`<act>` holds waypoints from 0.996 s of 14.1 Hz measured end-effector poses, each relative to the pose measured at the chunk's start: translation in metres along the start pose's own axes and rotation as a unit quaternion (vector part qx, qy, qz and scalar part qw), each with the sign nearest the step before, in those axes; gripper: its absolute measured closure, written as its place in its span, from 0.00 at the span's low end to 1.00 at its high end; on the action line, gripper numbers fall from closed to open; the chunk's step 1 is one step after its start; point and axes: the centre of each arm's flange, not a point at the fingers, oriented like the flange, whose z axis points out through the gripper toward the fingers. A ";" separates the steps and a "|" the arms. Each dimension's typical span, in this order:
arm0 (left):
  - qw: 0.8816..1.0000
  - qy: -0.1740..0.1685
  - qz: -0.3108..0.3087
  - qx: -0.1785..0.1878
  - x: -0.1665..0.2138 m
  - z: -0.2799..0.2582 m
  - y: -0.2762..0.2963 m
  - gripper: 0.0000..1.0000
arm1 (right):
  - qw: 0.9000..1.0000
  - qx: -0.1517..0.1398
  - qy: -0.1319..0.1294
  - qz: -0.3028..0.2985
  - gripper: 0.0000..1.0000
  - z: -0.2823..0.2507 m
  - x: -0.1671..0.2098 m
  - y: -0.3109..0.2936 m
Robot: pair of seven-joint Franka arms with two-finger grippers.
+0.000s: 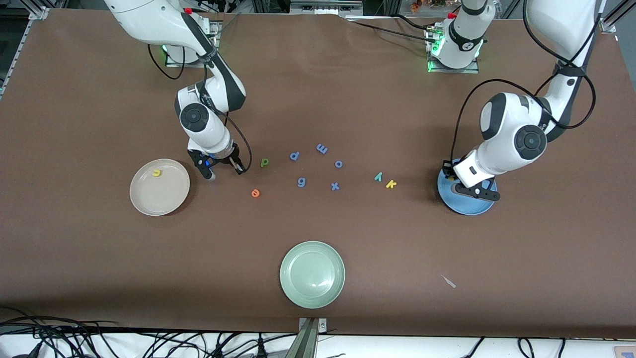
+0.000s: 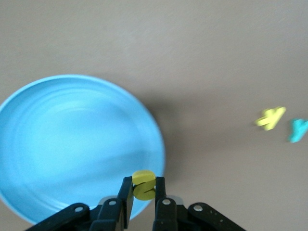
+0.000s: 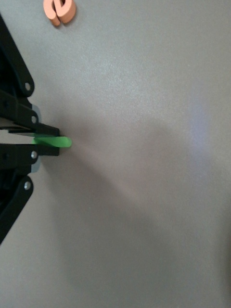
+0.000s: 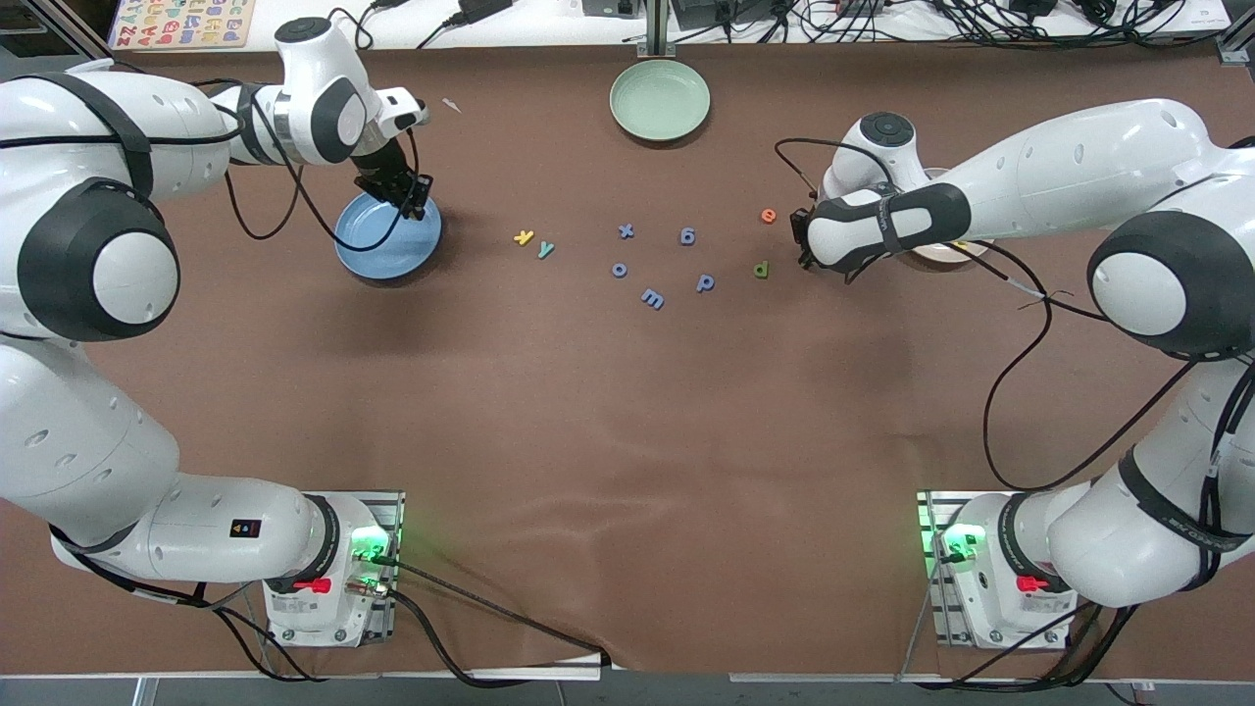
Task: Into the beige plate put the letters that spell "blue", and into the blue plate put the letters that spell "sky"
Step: 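Drop the z on the blue plate while the right gripper drops the l, then grasp the cyan y with the left gripper while the right gripper grasps the orange e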
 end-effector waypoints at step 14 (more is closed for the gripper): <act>1.000 0.020 0.016 0.009 0.004 0.014 0.116 0.34 | 0.953 -0.118 -0.041 -0.277 0.91 -0.066 0.194 0.045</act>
